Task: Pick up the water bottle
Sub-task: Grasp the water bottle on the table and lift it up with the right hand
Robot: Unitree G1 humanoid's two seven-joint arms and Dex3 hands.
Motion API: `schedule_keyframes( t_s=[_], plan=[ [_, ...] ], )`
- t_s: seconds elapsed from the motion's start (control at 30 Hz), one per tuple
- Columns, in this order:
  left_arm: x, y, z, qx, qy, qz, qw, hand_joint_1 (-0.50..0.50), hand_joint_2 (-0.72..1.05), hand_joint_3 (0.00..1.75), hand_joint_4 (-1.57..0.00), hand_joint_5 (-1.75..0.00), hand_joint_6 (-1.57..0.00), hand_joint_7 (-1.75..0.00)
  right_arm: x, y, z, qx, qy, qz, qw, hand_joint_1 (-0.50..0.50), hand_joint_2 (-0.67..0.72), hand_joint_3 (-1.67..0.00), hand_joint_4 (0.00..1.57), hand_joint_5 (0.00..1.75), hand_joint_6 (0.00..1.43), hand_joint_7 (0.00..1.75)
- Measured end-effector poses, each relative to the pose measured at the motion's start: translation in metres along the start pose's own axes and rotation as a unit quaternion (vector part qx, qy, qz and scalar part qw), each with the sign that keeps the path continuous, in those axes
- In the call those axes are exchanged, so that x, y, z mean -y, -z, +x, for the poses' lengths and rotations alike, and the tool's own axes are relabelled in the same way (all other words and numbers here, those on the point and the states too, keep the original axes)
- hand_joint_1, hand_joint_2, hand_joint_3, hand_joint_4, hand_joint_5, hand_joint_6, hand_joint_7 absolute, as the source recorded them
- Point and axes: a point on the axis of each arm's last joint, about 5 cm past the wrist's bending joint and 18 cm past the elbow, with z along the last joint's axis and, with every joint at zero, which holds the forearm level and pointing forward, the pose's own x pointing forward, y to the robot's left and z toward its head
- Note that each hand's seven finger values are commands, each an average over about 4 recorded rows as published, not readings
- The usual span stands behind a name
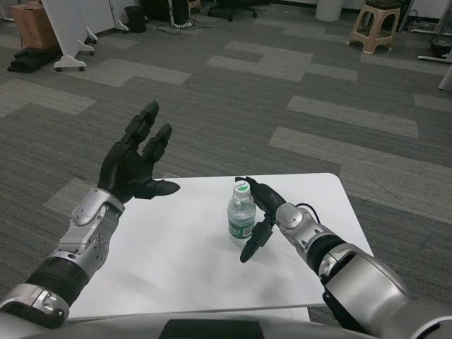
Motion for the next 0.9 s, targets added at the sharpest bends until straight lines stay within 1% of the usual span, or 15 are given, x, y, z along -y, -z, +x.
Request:
schedule_keyframes(
  t_s=[0.07, 0.23, 0.3, 0.43, 0.5, 0.57, 0.63, 0.7, 0.77, 0.83, 0.9],
  plan=[
    [0.0, 0.0, 0.0, 0.0, 0.0, 0.0, 1.0, -0.5, 0.34, 0.09, 0.0, 0.0, 0.0, 0.0, 0.0, 0.0, 0.0, 0.0, 0.0, 0.0, 1.0, -0.46, 0.22, -0.08, 0.0, 0.0, 0.0, 0.0],
    [0.0, 0.0, 0.0, 0.0, 0.0, 0.0, 1.0, -0.5, 0.34, 0.09, 0.0, 0.0, 0.0, 0.0, 0.0001, 0.0, 0.0, 0.0, 0.0, 0.0, 1.0, -0.46, 0.12, -0.08, 0.0, 0.0, 0.0, 0.0],
    [0.0, 0.0, 0.0, 0.0, 0.0, 0.0, 1.0, -0.5, 0.34, 0.04, 0.0, 0.0, 0.0, 0.0, 0.0001, 0.0, 0.0, 0.0, 0.0, 0.0, 1.0, -0.46, 0.06, -0.08, 0.0, 0.0, 0.0, 0.0],
    [0.0, 0.0001, 0.0, 0.0, 0.0, 0.0, 1.0, -0.5, 0.34, 0.04, 0.0, 0.0, 0.0, 0.0, 0.0, 0.0, 0.0, 0.0, 0.0, 0.0, 1.0, -0.46, -0.07, -0.16, 0.0, 0.0, 0.0, 0.0],
    [0.0001, 0.0001, 0.0, 0.0, 0.0, 0.0, 1.0, -0.5, 0.34, 0.04, 0.0, 0.0, 0.0, 0.0, 0.0001, 0.0001, 0.0, 0.0, 0.0, -0.001, 1.0, -0.46, -0.13, -0.16, 0.0, 0.0, 0.0, 0.03],
    [0.0001, 0.0001, 0.0, 0.0, 0.0, 0.0, 1.0, -0.5, 0.34, 0.09, 0.0, 0.0, 0.0, 0.0, 0.0001, 0.0001, -0.0001, 0.0, 0.0, -0.001, 1.0, -0.46, -0.22, -0.2, 0.0, 0.05, 0.0, 0.1],
    [0.0001, 0.0001, 0.0, 0.0, 0.0, 0.0, 1.0, -0.5, 0.34, 0.09, 0.0, 0.0, 0.0, 0.0, 0.0, 0.0001, -0.0001, 0.0, 0.0, -0.001, 1.0, -0.46, -0.35, -0.36, 0.0, 0.29, 0.0, 0.28],
    [0.0001, 0.0001, 0.0, 0.0, 0.0, 0.0, 1.0, -0.5, 0.34, 0.09, 0.0, 0.0, 0.0, 0.0, -0.0001, 0.0002, -0.0001, 0.0, 0.0, -0.002, 1.0, -0.46, -0.48, -0.56, 0.0, 0.68, 0.0, 0.7],
    [0.0001, 0.0001, 0.0, 0.0, 0.0, 0.0, 1.0, -0.5, 0.34, 0.09, 0.0, 0.0, 0.0, 0.0, -0.0005, 0.0001, 0.0, 0.0, 0.003, -0.004, 1.0, -0.46, -0.54, -0.79, 0.01, 0.97, 0.0, 1.19],
    [0.0001, 0.0001, 0.0, 0.0, 0.0, 0.0, 1.0, -0.5, 0.34, 0.09, 0.0, 0.0, 0.0, 0.0, -0.0011, 0.0001, 0.0, 0.0, 0.008, -0.007, 1.0, -0.46, -0.54, -1.11, 0.17, 1.31, 0.07, 1.54],
    [0.0001, 0.0001, 0.0, 0.0, 0.0, 0.0, 1.0, -0.5, 0.34, 0.09, 0.0, 0.0, 0.0, 0.0, -0.0016, 0.0, 0.0001, 0.0, 0.014, -0.008, 1.0, -0.46, -0.54, -1.39, 0.37, 1.55, 0.23, 1.68]
  ],
)
